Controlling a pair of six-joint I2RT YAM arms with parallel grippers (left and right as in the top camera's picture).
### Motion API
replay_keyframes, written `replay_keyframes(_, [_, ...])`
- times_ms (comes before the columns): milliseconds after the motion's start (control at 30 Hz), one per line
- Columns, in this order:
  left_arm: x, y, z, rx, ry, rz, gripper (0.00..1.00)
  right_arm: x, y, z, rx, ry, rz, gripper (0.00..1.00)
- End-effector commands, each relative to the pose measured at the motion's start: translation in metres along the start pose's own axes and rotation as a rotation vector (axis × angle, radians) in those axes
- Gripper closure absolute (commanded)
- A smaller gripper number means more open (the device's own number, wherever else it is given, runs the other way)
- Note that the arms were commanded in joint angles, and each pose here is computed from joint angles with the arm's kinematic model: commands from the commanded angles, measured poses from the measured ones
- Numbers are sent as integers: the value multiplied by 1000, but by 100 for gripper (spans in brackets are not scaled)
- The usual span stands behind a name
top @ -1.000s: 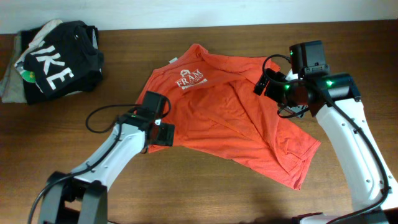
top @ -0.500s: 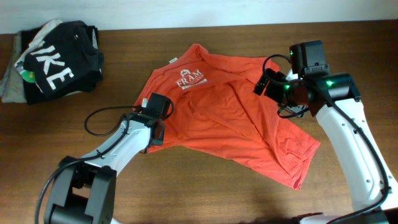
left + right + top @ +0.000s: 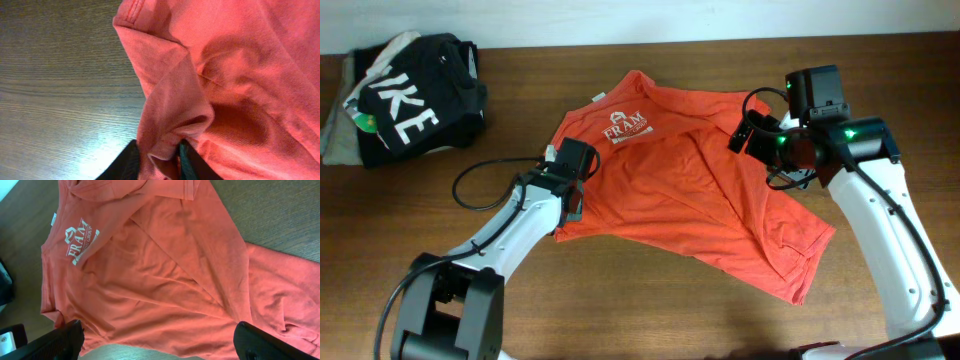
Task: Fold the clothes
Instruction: 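Grasp the left hem corner with the left gripper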
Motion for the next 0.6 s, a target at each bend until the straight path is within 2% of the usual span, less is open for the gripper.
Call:
replay_keyframes(0, [2, 2, 5, -13, 4, 19, 83, -1, 1, 0, -8, -9, -14, 1])
replay_keyframes(33, [2, 2, 5, -9, 3, 21, 92, -1, 1, 0, -8, -9, -13, 2])
replay_keyframes(100, [2, 6, 8, -7, 2, 22, 99, -2, 1, 0, -8, -9, -14, 1])
replay_keyframes(267, [1, 23, 30, -37, 77, 6, 99, -5, 2, -6, 16, 32, -29, 1])
replay_keyframes(400, [12, 23, 41, -43, 121, 9, 99, -17, 17, -13, 24, -58, -55, 1])
replay_keyframes(567, [41, 13, 43, -6, 249, 53, 99, -21, 30, -48, 138, -48, -117, 1])
Point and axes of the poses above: each gripper's point midway between its finger pads, its own y axis back along the fingers, its own x axis along the line the jaws close on, z = x × y, the point moved 3 cm from there along y, back along the fingers, and after that the axes turned 14 degrees about y, right-handed, at the moved point
